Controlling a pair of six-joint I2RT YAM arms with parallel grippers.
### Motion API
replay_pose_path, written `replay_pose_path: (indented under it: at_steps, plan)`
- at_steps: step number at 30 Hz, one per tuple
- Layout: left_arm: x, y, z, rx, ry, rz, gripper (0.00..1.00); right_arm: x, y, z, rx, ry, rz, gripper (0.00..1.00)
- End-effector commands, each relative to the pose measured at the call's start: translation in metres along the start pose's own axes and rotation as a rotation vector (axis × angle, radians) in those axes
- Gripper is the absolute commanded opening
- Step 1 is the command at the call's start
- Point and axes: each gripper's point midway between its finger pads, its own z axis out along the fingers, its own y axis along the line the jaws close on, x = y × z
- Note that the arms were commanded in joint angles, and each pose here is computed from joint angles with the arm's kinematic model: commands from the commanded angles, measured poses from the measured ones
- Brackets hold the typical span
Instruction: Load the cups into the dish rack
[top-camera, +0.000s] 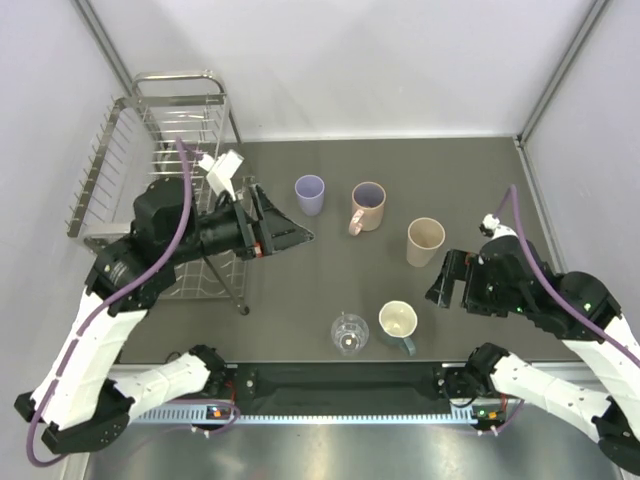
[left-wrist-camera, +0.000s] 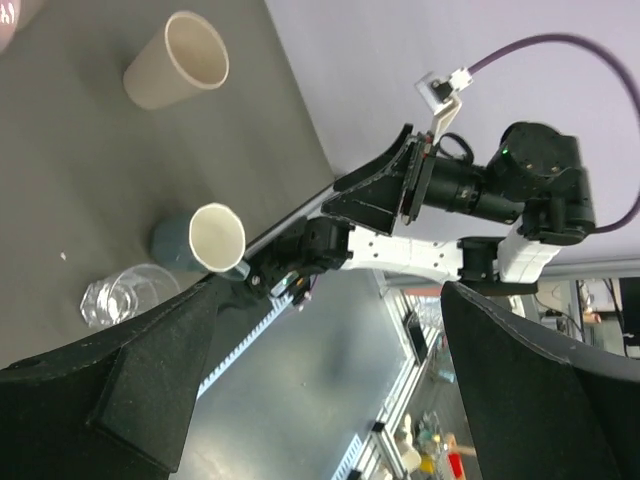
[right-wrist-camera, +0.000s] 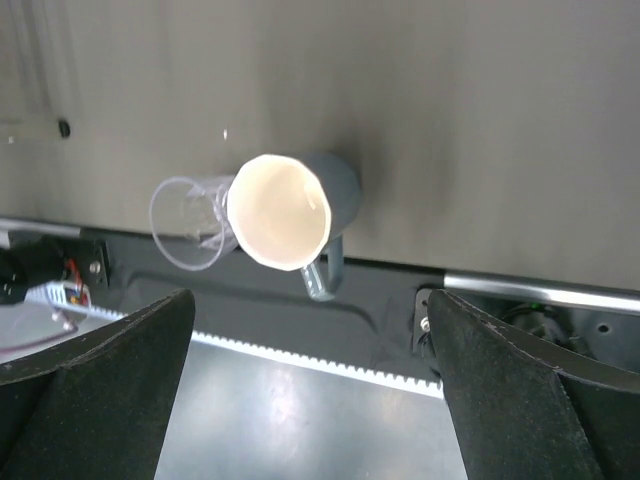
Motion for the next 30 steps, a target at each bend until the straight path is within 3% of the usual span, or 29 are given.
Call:
replay_pose_path:
  at_steps: [1, 5, 17, 21, 25, 30]
  plan:
    - [-0.025, -0.057, -0.046, 0.227, -0.214, 0.097, 0.99, -0.011, -0.015, -0.015, 0.023, -0.107, 0.017, 1.0]
    - [-0.029, -0.055, -0.048, 0.207, -0.235, 0.042, 0.99, -0.014, -0.016, -0.02, -0.002, -0.143, -0.01, 1.0]
    - [-0.017, -0.058, -0.015, 0.22, -0.044, -0.033, 0.98, 0.004, 0.009, 0.033, 0.008, 0.069, -0.136, 0.99]
    - [-0.012, -0.052, -0.006, 0.21, -0.006, -0.031, 0.99, 0.011, 0.027, 0.052, -0.044, 0.138, -0.144, 0.92]
    - [-0.015, -0.032, -0.001, 0.105, -0.024, -0.004, 0.98, 0.01, 0.048, 0.063, -0.103, 0.154, -0.12, 0.89]
    - [-0.018, 0.003, 0.004, -0.105, 0.002, 0.056, 0.89, 0.009, 0.046, 0.074, -0.082, 0.142, -0.116, 0.86]
